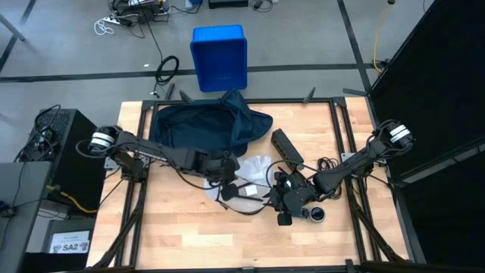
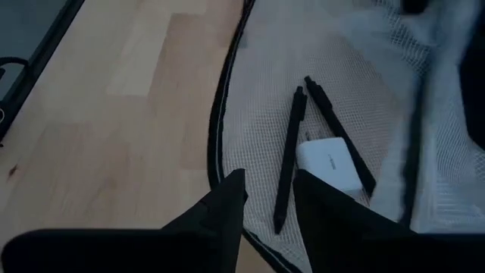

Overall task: Unpack backpack
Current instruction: Put the black pen into the white mesh envelope

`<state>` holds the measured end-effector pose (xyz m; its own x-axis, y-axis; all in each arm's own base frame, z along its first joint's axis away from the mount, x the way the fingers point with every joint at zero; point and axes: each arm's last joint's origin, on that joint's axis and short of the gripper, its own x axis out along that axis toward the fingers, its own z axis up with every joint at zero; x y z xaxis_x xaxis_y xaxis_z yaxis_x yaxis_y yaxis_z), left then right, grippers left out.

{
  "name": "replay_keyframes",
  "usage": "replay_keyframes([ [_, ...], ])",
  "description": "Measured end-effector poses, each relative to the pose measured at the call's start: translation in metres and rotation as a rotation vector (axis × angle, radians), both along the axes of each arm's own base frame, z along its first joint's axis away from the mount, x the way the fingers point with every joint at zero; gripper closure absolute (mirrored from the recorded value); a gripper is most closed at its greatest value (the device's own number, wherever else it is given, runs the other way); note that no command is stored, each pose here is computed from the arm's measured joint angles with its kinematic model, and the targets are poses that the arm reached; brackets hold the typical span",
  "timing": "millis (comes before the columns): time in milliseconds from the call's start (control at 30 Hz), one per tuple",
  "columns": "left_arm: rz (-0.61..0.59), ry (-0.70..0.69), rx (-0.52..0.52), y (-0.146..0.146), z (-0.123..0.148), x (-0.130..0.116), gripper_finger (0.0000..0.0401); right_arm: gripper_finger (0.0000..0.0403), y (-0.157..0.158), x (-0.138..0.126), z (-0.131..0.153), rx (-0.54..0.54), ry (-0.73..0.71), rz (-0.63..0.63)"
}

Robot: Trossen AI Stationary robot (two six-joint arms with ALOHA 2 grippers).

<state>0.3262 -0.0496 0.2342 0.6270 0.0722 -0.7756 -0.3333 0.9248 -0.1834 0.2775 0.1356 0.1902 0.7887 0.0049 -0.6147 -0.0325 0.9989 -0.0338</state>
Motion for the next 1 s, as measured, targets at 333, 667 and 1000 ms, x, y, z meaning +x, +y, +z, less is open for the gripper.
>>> replay_keyframes([
  [333,0.083,-0.09,-0.11,0.012,-0.015,-0.033,0.0401,0.0312,-0.001,0.001,0.0,0.003,-0.006,-0.003],
  [667,0.174,-0.208,-0.015,0.021,0.013,-0.046,0.0401,0.0316,-0.004,0.003,0.001,0.01,-0.017,-0.019],
  [1000,0.152,-0.223,0.007,0.021,0.014,-0.045,0.0401,0.0318,-0.004,0.003,0.001,0.01,-0.018,-0.019],
])
